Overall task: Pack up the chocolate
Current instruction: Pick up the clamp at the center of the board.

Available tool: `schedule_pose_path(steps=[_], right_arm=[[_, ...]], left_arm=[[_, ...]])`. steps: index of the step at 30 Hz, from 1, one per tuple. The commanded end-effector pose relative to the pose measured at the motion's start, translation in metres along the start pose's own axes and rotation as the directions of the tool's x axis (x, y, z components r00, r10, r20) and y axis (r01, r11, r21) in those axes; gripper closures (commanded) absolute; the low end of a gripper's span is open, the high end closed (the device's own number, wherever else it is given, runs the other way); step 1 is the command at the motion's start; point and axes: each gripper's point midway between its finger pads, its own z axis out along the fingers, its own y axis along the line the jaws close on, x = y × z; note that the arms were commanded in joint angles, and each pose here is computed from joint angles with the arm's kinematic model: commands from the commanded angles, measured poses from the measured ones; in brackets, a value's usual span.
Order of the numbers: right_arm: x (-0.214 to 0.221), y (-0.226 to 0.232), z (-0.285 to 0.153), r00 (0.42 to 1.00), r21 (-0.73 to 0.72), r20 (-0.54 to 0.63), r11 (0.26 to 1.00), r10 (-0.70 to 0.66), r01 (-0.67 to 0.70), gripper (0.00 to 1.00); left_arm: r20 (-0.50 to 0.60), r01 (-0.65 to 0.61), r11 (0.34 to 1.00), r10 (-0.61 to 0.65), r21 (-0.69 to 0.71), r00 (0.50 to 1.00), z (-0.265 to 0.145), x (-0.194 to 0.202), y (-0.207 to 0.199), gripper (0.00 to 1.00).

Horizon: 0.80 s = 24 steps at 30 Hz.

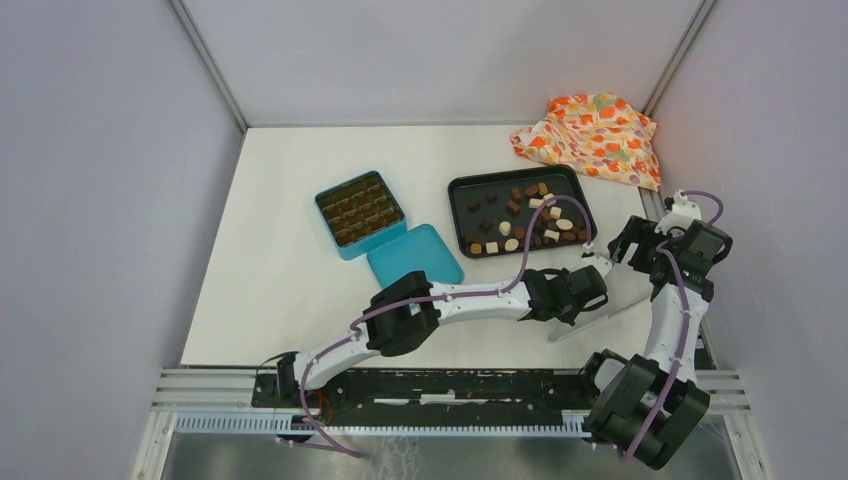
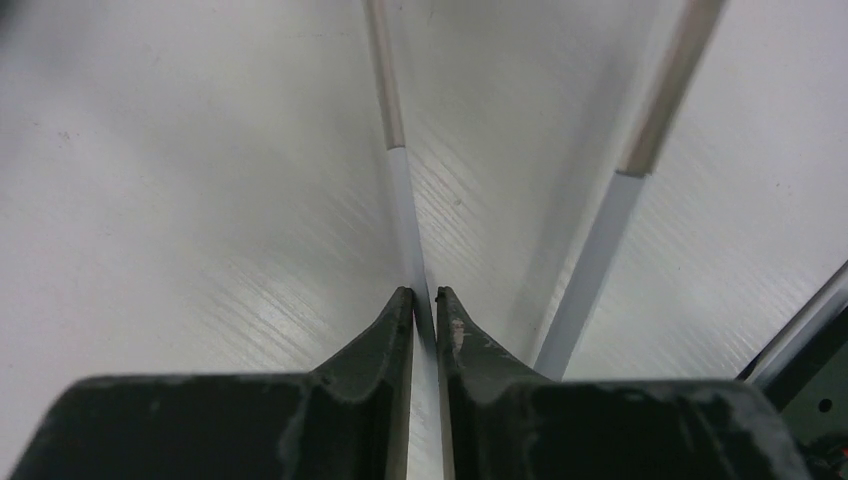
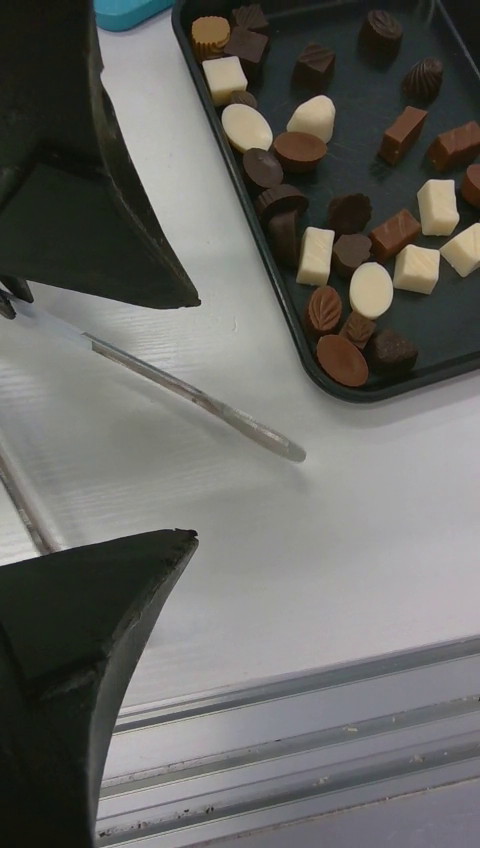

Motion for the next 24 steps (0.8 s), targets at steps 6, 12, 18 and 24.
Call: schedule_pose_path(steps=[6, 12, 18, 24], right_arm=[[-0.012, 0.010, -0.004, 0.999, -0.048, 0.046, 0.999, -0.012, 0.014, 0.14], [-0.025, 0.026, -0.012, 0.995, -0.138, 0.071, 0.987, -0.072, 0.081, 0.14], [-0.074, 0.089, -0.048, 0.947, -0.419, 0.249, 0.858, -0.205, 0.296, 0.16], [-0.115, 0.126, -0.074, 0.913, -0.523, 0.323, 0.758, -0.248, 0.390, 0.16]], left_arm=[[0.024, -0.040, 0.999, 0.041, -0.036, 0.999, -0.004, -0.012, 0.005, 0.89], [0.067, -0.025, 0.996, 0.030, -0.086, 0.997, -0.025, -0.027, 0.016, 0.98], [0.116, 0.183, 0.983, -0.180, -0.012, 0.977, -0.068, -0.047, 0.047, 0.98], [0.174, 0.340, 0.933, -0.357, 0.122, 0.918, -0.121, -0.058, 0.073, 0.98]])
